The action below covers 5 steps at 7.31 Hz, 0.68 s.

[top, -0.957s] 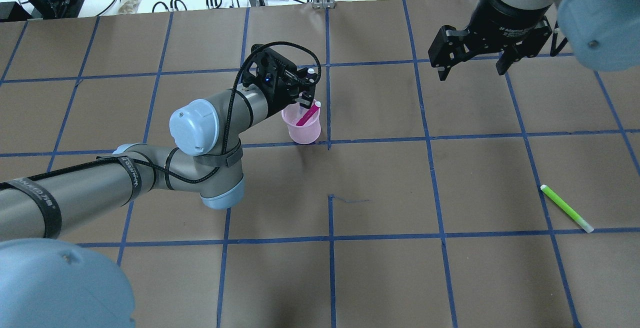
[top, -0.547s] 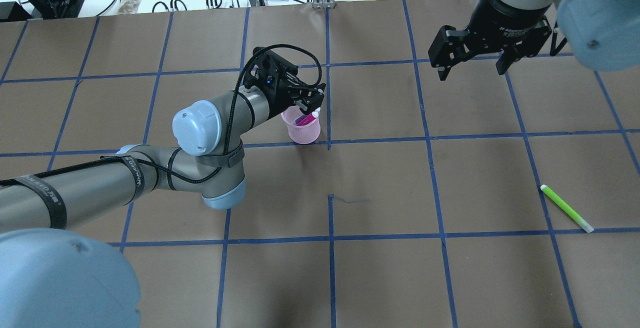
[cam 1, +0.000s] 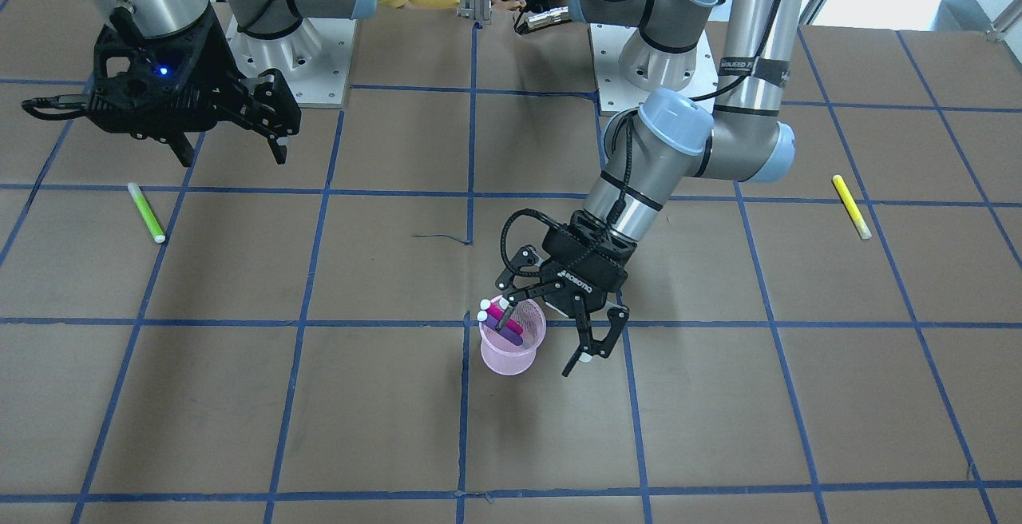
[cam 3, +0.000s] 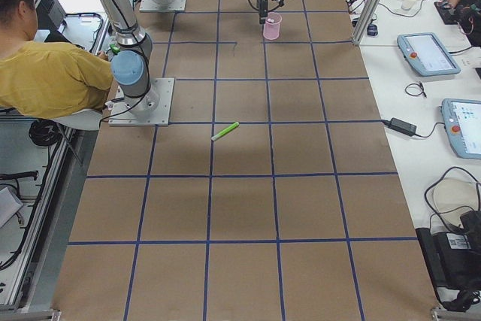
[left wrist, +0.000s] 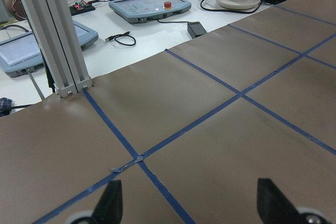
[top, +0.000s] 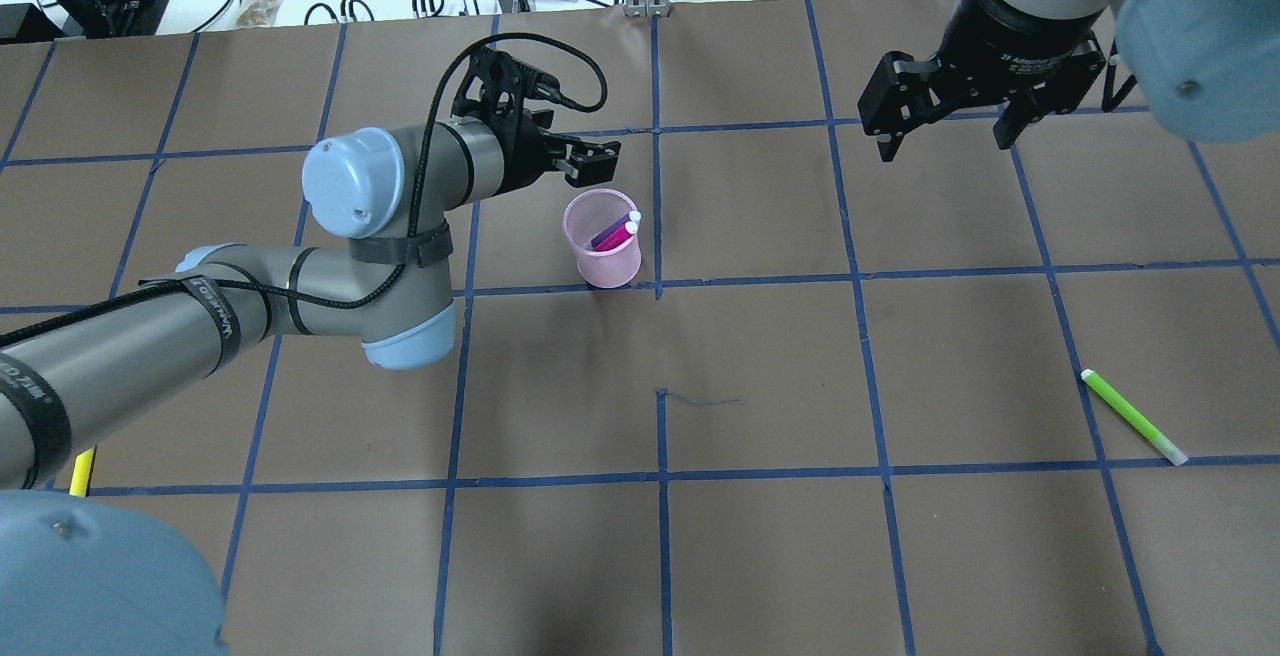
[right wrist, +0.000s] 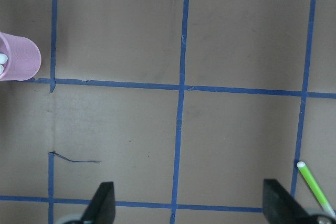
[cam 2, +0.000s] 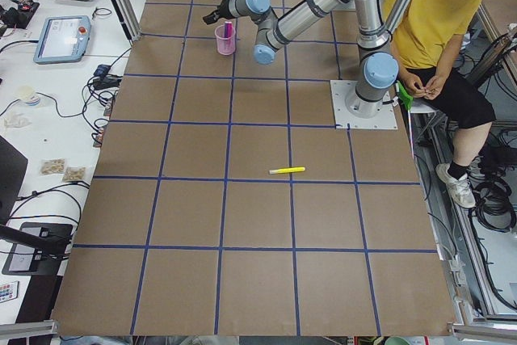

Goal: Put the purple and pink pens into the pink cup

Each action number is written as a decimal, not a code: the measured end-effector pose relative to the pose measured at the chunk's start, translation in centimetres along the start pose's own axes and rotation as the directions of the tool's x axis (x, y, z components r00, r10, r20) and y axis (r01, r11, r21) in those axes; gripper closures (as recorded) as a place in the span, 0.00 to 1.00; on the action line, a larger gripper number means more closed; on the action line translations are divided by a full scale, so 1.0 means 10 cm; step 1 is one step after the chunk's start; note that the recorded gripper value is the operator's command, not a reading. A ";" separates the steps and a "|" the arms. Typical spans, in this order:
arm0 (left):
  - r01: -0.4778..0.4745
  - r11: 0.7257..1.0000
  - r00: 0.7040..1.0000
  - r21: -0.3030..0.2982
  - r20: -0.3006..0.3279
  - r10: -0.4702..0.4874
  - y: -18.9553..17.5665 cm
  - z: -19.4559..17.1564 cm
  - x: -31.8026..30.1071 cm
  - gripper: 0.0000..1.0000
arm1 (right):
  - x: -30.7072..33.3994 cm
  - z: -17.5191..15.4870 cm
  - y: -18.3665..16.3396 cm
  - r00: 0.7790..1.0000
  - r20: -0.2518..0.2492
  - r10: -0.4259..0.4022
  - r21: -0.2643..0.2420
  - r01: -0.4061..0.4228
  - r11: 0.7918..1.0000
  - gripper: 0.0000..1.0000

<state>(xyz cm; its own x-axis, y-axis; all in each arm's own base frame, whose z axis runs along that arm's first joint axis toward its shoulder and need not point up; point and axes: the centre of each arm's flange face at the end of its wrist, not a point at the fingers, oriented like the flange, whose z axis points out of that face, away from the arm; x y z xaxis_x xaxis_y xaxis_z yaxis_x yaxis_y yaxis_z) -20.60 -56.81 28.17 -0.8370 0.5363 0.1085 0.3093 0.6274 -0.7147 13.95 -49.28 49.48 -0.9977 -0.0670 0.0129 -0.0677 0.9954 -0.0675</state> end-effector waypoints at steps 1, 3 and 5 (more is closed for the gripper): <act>0.087 0.988 0.996 -0.129 0.010 -0.086 -0.18 -0.11 -0.27 0.00 | 0.00 0.00 0.00 1.000 0.000 0.000 0.000 0.000 1.000 0.00; 0.202 0.899 0.979 -0.389 0.106 -0.175 -0.73 -0.71 -0.48 0.00 | 0.00 0.01 0.00 1.000 0.000 0.000 -0.002 0.000 1.000 0.00; 0.291 0.801 0.953 -0.523 0.236 -0.192 -1.01 -1.32 -0.31 0.00 | 0.00 0.01 -0.01 1.000 0.000 -0.001 -0.003 0.001 1.000 0.00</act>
<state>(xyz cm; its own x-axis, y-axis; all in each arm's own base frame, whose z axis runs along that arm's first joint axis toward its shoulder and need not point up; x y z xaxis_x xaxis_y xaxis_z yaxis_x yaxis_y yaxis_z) -15.23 -57.36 44.18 -0.9633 0.2569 0.0779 0.2399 0.9540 -0.1795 13.93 -49.37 49.34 -0.9976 -0.0676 0.0128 -0.0683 0.9956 -0.0643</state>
